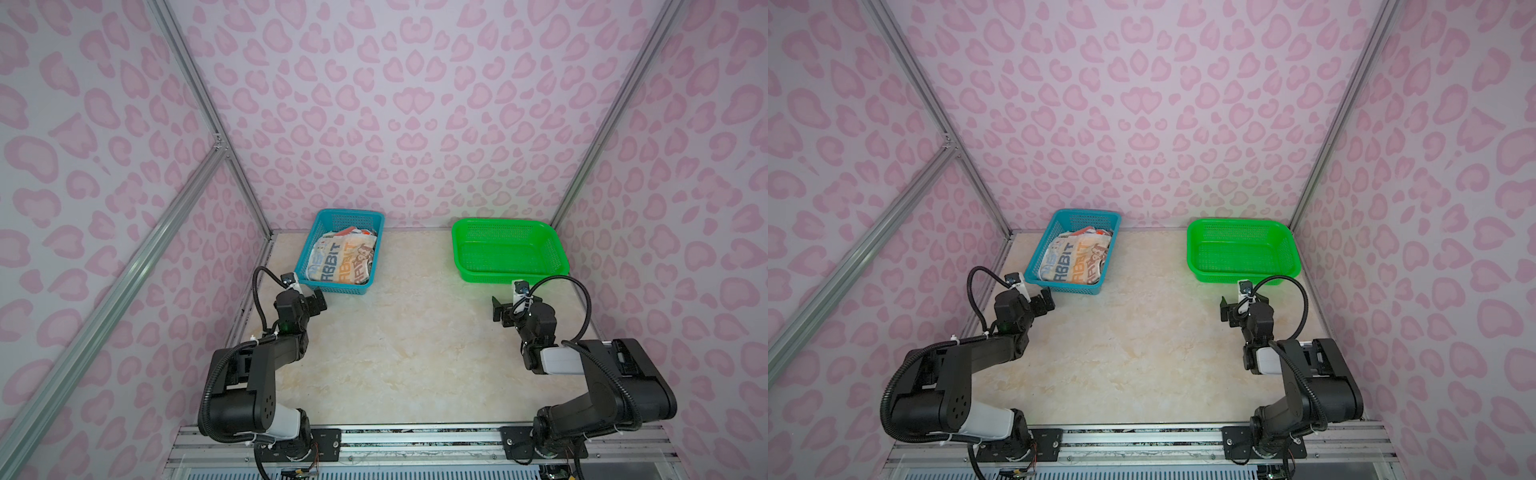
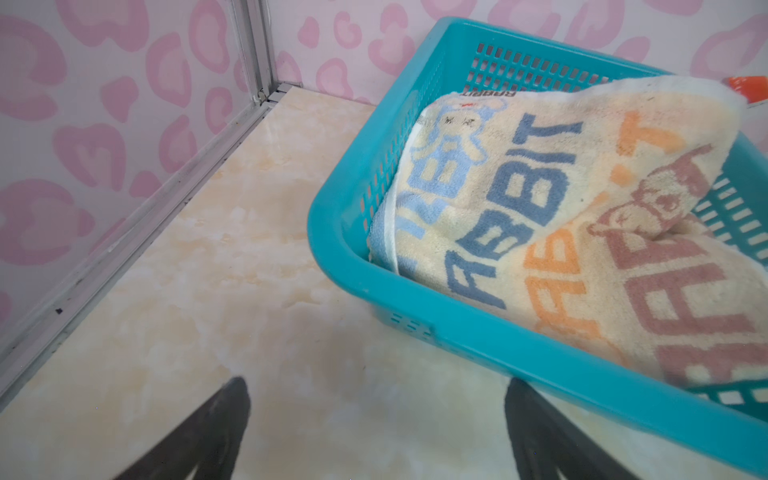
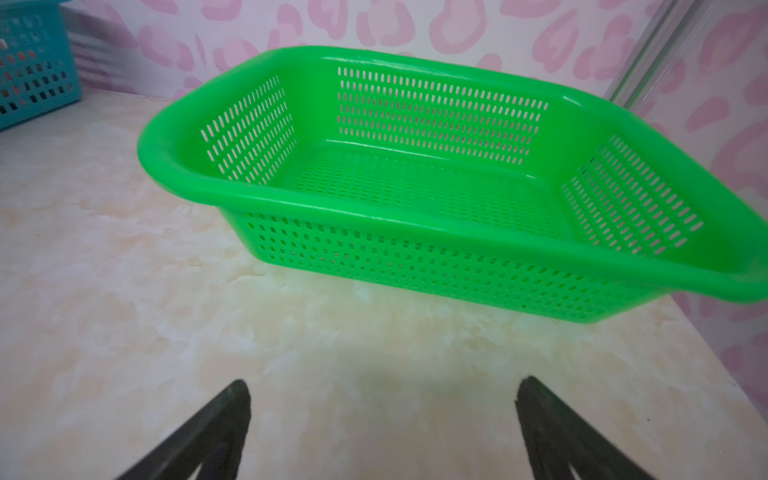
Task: Fold and stack the towels
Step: 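Reach left gripper into teal basket while right gripper moves toward table center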
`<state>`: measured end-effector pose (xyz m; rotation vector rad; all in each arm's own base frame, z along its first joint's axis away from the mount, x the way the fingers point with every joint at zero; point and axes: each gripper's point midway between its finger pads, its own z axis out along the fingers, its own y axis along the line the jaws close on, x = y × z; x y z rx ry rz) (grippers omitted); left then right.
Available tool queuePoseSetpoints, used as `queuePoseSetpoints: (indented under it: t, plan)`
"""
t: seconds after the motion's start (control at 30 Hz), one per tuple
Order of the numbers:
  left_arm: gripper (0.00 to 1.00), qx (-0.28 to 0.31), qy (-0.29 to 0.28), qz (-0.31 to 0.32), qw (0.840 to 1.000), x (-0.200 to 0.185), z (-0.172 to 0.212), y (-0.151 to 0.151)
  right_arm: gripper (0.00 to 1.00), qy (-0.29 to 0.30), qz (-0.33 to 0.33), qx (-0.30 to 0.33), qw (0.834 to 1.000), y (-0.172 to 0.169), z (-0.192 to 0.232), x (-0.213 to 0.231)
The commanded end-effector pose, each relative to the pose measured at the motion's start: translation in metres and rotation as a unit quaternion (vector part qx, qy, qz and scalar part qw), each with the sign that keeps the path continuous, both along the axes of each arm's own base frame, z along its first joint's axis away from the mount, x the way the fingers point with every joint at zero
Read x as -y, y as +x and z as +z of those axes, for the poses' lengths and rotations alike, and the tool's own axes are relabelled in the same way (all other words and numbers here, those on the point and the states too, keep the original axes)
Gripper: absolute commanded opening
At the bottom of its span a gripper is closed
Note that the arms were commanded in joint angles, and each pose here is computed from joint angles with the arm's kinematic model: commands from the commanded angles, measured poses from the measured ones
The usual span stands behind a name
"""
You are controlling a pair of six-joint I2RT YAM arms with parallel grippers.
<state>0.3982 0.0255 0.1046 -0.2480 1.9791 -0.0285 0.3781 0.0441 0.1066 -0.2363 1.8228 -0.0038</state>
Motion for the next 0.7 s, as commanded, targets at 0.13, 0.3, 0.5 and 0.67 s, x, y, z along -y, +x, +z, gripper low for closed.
queuePoseSetpoints:
  t: [0.13,0.3,0.5,0.67]
  plan:
    - [0.98,-0.034,-0.024,0.007,0.999,0.001,0.017,-0.003,1.0,-0.038,0.006,-0.027,0.999,0.001,0.014,-0.012]
    - [0.99,-0.042,-0.048,0.003,0.998,0.011,0.037,-0.008,1.0,-0.04,0.012,-0.054,0.998,-0.001,0.028,-0.027]
    - [0.98,-0.057,-0.034,-0.011,0.998,0.032,0.073,-0.006,1.0,-0.019,0.009,-0.11,0.994,-0.001,0.048,-0.041]
    - [0.98,-0.08,-0.074,-0.014,0.994,0.049,0.087,0.009,1.0,0.008,0.028,-0.112,0.993,-0.003,0.068,-0.061]
